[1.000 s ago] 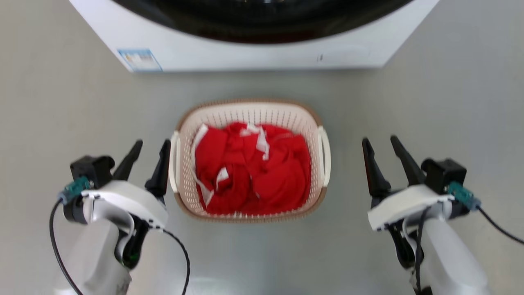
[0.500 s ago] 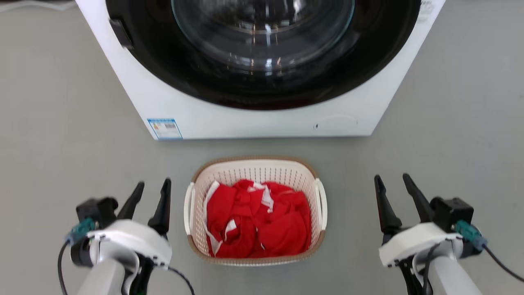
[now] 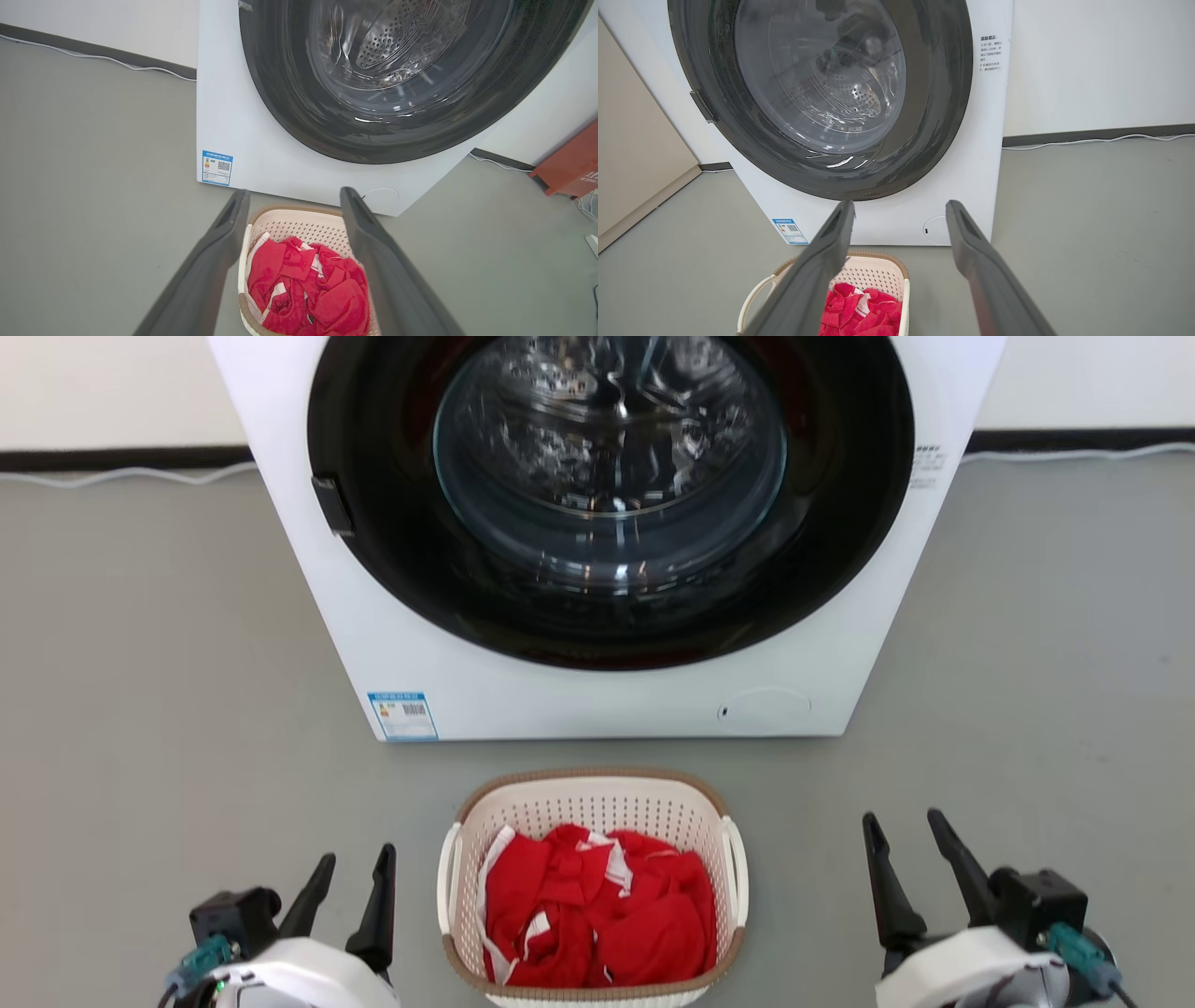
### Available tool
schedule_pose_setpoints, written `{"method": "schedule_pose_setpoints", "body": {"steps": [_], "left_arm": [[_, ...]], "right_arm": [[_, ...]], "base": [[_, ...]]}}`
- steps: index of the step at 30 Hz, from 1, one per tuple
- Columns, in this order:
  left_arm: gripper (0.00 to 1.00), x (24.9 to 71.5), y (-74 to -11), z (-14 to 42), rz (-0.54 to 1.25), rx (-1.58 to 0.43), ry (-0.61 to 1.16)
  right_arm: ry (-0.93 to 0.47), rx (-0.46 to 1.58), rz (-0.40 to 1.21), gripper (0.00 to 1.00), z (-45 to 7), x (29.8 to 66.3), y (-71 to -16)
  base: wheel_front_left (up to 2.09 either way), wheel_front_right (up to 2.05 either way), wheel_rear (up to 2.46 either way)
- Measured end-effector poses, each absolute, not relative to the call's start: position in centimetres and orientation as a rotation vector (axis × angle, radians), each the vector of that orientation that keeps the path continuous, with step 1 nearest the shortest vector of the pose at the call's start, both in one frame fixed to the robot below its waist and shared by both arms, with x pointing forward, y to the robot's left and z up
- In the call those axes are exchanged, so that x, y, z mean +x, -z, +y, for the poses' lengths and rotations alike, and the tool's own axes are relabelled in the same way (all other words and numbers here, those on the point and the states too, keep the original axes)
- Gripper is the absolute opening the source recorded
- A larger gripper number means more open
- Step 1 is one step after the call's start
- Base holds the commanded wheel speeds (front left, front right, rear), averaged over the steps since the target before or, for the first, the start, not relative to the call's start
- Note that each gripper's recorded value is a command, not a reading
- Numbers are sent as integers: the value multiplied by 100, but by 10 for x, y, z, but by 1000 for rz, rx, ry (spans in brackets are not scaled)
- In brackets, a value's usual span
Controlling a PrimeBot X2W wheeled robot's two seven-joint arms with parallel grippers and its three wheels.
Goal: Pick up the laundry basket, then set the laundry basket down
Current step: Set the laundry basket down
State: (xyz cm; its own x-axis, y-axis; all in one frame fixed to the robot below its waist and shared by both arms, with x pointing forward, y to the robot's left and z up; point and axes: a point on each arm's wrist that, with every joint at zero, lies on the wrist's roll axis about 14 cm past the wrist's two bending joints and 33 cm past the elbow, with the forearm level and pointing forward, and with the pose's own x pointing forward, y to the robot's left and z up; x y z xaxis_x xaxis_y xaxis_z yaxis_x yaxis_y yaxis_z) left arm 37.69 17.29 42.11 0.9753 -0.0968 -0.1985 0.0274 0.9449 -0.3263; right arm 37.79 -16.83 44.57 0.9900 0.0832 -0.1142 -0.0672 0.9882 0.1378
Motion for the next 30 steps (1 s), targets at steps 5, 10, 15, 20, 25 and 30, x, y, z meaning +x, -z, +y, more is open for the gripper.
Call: {"method": "schedule_pose_setpoints", "body": {"steps": [5,10,15,20,25,30], "left_arm": [[100,365,-430,173,183,-337,57],[100,360,-438,177,148,-352,40],[100,356,-443,174,127,-371,39],[100,352,-448,174,108,-365,40],[100,352,-452,174,93,-374,34],[100,348,-451,172,95,-381,33]], "right_arm": [[-66,132,104,100,-172,361,-450],[-45,135,90,100,-178,348,-453],[-17,139,73,100,-187,339,-457],[-7,139,70,100,-190,332,-457],[-3,134,63,100,-191,332,-459],[-10,128,51,100,-190,333,-463]], "base": [[0,0,0],[0,0,0],[0,0,0],[0,0,0],[0,0,0],[0,0,0]]}}
